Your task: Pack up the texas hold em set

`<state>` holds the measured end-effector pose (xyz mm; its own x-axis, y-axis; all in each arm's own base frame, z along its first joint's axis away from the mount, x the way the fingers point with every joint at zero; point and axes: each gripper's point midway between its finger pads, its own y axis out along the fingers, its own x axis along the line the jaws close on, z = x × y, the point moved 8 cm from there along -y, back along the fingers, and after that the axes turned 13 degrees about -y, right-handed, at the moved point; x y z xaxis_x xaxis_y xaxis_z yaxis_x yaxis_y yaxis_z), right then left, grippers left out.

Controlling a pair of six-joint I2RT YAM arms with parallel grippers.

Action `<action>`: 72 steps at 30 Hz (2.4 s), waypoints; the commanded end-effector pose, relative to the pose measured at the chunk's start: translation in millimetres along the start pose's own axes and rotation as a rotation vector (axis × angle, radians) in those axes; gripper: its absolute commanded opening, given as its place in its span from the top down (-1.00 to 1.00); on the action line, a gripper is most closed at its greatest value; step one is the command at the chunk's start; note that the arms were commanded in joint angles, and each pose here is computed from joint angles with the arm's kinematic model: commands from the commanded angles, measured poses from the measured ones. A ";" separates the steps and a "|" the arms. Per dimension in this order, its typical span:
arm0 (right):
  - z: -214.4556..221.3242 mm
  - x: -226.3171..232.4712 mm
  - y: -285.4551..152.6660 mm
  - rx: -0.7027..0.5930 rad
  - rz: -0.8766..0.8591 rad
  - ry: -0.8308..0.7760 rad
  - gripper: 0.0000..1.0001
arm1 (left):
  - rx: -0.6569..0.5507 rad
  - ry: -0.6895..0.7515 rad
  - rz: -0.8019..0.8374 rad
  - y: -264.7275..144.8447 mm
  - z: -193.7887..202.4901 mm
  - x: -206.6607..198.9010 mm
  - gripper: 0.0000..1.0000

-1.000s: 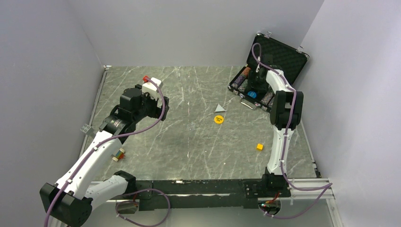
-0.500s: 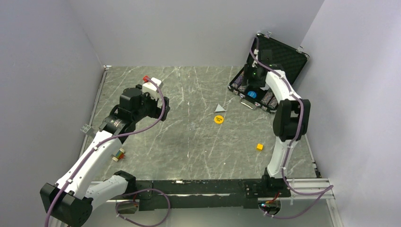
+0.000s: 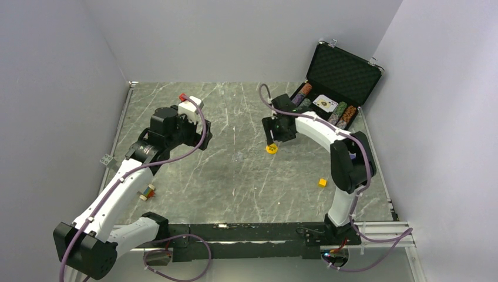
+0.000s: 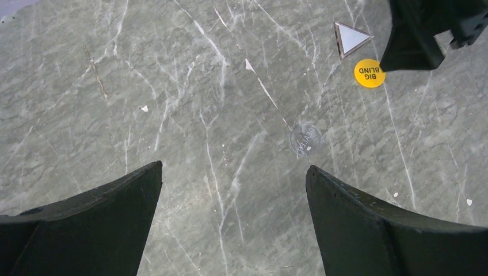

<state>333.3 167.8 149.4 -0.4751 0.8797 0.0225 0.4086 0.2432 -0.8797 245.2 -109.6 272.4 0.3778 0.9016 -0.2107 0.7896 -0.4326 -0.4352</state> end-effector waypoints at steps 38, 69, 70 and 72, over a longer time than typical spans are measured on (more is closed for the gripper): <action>13.1 20.9 55.2 0.070 0.122 -0.066 -0.36 | -0.032 -0.005 0.026 -2.3 -5.6 -2.9 -0.97; 2.6 20.0 46.1 0.051 0.129 -0.070 0.10 | -0.036 -0.005 0.030 -3.3 -6.2 -3.3 -0.97; -0.6 20.4 41.6 0.039 0.126 -0.071 0.13 | -0.035 -0.004 0.031 -3.3 -5.9 -3.5 -0.97; -7.1 18.5 31.7 0.017 0.132 -0.069 0.15 | -0.036 -0.005 0.030 -3.4 -6.3 -3.3 -0.97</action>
<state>332.4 193.8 90.5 -0.4902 0.8654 -0.1037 0.3836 0.1074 -0.9172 244.8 -110.5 272.4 0.3853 0.8973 -0.2153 0.7850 -0.4414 -0.4347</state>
